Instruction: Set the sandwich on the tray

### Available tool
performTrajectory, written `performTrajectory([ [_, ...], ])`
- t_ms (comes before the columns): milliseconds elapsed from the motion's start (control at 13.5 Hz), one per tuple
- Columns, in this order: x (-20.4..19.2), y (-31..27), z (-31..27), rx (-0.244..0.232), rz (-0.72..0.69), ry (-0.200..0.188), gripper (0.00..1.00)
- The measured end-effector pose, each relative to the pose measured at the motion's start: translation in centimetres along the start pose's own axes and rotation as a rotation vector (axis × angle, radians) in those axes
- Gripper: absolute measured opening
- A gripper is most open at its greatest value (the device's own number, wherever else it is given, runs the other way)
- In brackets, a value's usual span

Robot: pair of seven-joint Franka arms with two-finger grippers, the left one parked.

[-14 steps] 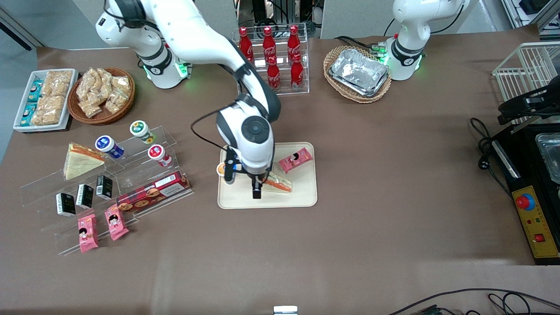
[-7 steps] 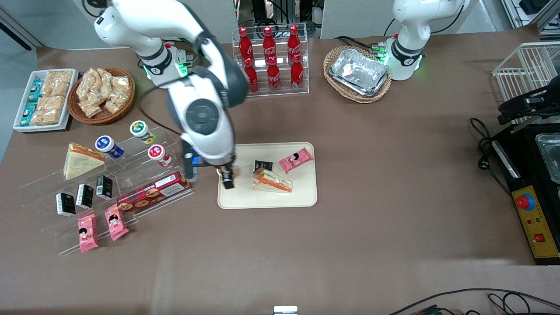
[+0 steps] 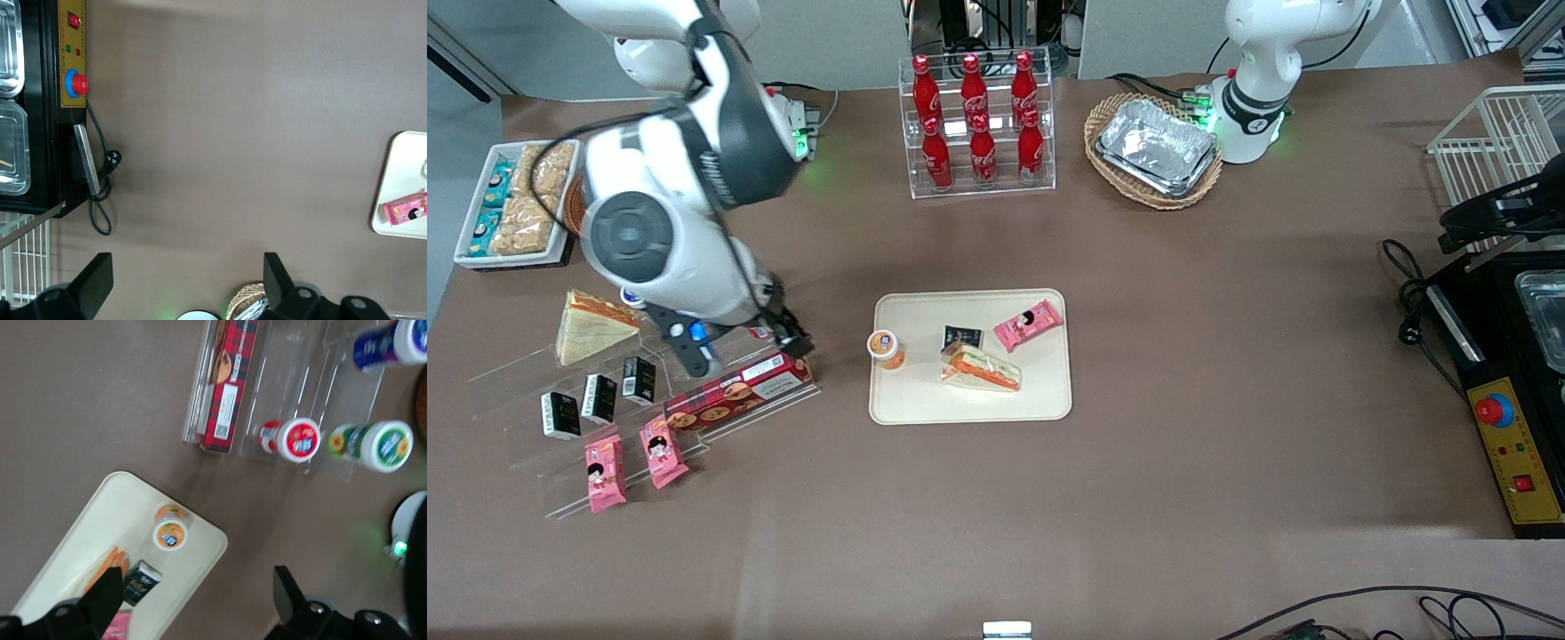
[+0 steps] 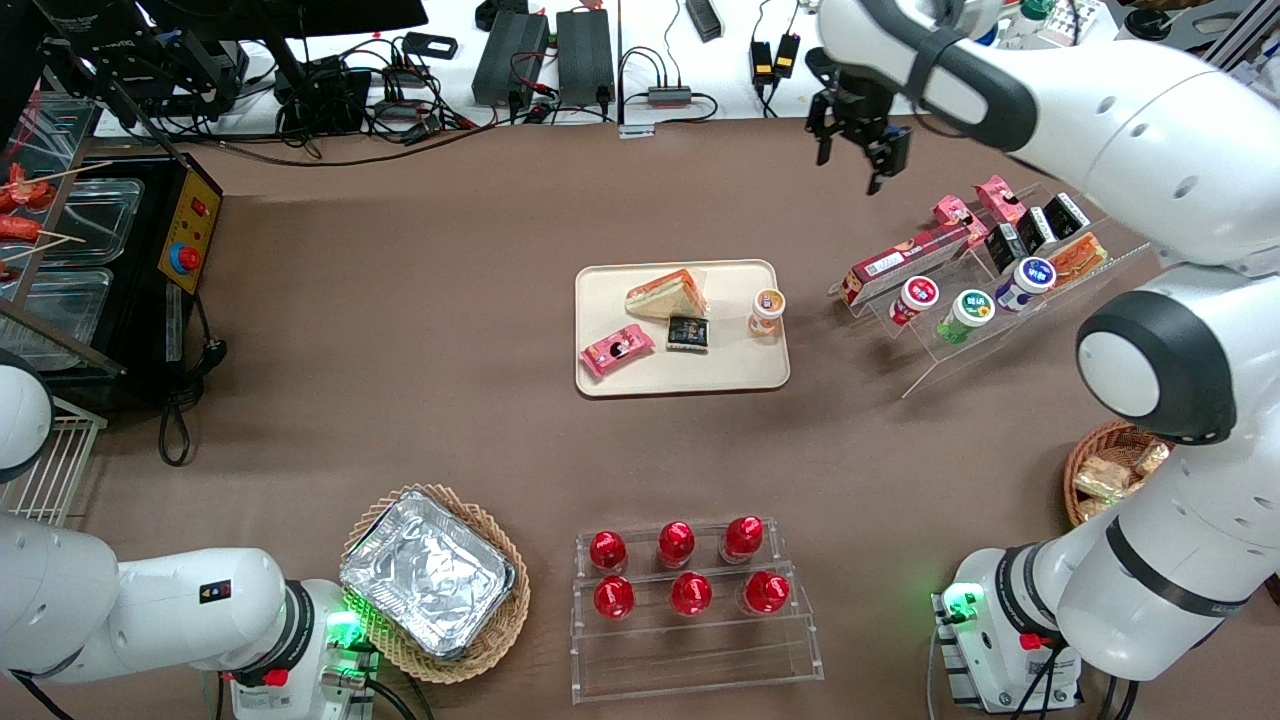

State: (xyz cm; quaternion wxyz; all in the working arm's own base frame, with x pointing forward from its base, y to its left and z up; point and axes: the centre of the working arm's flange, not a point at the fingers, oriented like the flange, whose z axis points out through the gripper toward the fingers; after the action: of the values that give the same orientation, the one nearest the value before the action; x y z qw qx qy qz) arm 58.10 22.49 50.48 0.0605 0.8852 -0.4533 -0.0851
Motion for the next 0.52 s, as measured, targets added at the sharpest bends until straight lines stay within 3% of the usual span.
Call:
performTrajectory([
  [296, 5.7, 4.6, -2.6, -0.001, -0.169, -0.051, 1.0],
  [519, 9.0, 7.6, -4.1, 0.026, -0.291, -0.06, 1.0],
])
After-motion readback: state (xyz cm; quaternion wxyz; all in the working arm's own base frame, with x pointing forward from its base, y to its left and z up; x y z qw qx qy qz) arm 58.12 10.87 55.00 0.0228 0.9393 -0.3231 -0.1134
